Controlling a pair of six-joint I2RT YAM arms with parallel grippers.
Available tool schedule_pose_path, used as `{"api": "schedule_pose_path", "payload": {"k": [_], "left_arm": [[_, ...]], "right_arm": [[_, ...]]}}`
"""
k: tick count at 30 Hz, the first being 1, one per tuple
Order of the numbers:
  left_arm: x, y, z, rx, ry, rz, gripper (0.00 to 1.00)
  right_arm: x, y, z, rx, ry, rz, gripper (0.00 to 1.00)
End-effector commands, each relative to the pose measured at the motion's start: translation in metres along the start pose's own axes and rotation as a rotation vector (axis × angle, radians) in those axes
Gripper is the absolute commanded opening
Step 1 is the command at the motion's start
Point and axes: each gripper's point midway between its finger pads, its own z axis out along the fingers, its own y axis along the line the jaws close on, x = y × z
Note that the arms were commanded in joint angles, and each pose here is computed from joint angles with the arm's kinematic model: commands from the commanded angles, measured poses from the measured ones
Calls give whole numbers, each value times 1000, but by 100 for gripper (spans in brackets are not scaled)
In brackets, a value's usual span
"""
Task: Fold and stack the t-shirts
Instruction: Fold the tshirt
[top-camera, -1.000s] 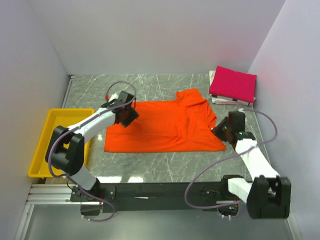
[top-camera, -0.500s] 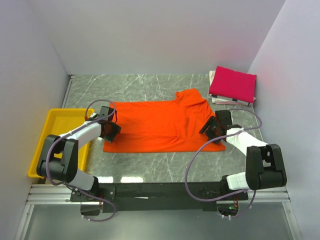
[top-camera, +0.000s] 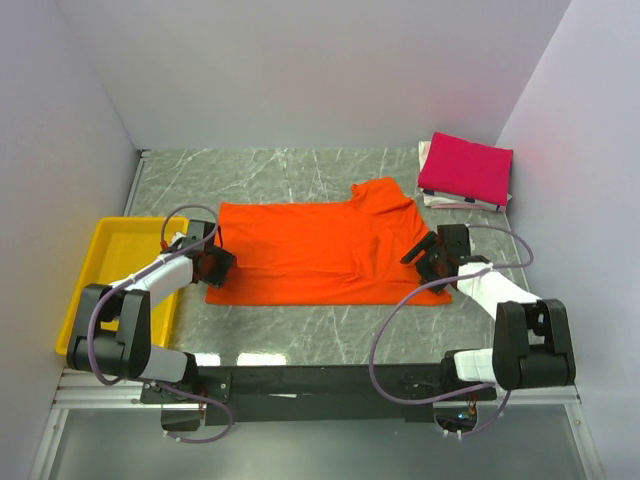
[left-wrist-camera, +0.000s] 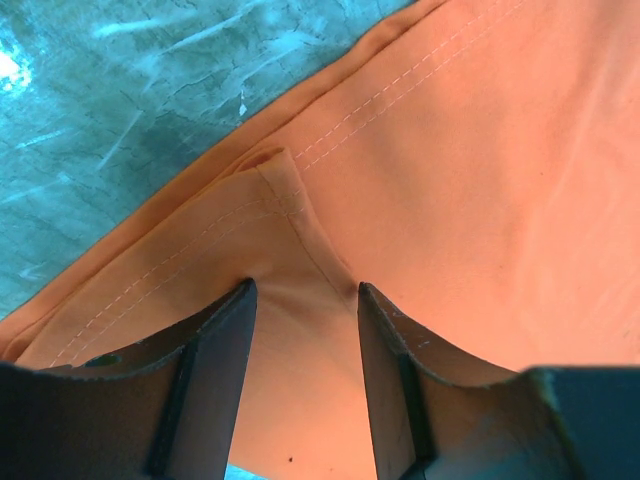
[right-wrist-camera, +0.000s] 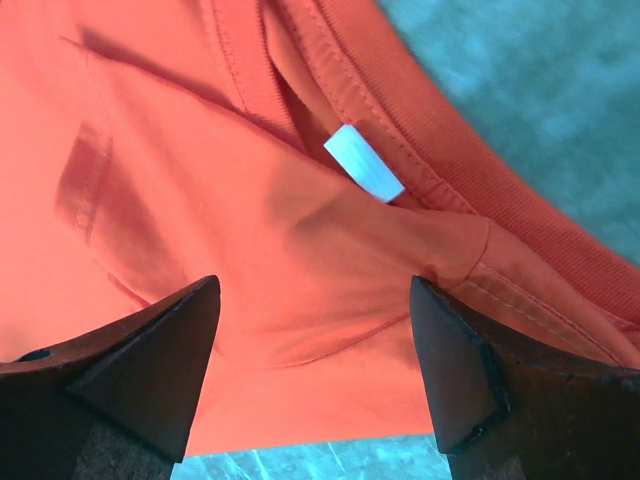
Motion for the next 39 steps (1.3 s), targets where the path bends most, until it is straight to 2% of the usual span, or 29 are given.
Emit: {"api": "schedule_pose_path", "payload": {"k": [1, 10, 25, 28, 31, 35, 37, 39], "left_arm": [[8, 71, 8, -224, 2, 31, 53], [15, 91, -1, -230, 33, 20, 53], [15, 110, -29, -215, 5, 18, 53], [9, 97, -37, -185, -8, 35, 54], [-15, 49, -56, -99, -53, 60, 55], [-39, -10, -71, -10, -83, 94, 57], [-58, -44, -81, 34, -130, 89, 57], [-78, -45, -68, -64, -205, 77, 56]], "right_arm": [[34, -65, -5, 195, 78, 43, 84], [42, -85, -21, 178, 84, 97, 85], [53, -87, -45, 124, 77, 106, 85], [42, -79, -55, 103, 38, 85, 85], [11, -46, -71, 12, -36, 42, 85], [-46, 32, -99, -207, -137, -116, 84], [-79, 61, -103, -239, -193, -172, 83], [-98, 76, -98, -237, -206, -198, 82]]}}
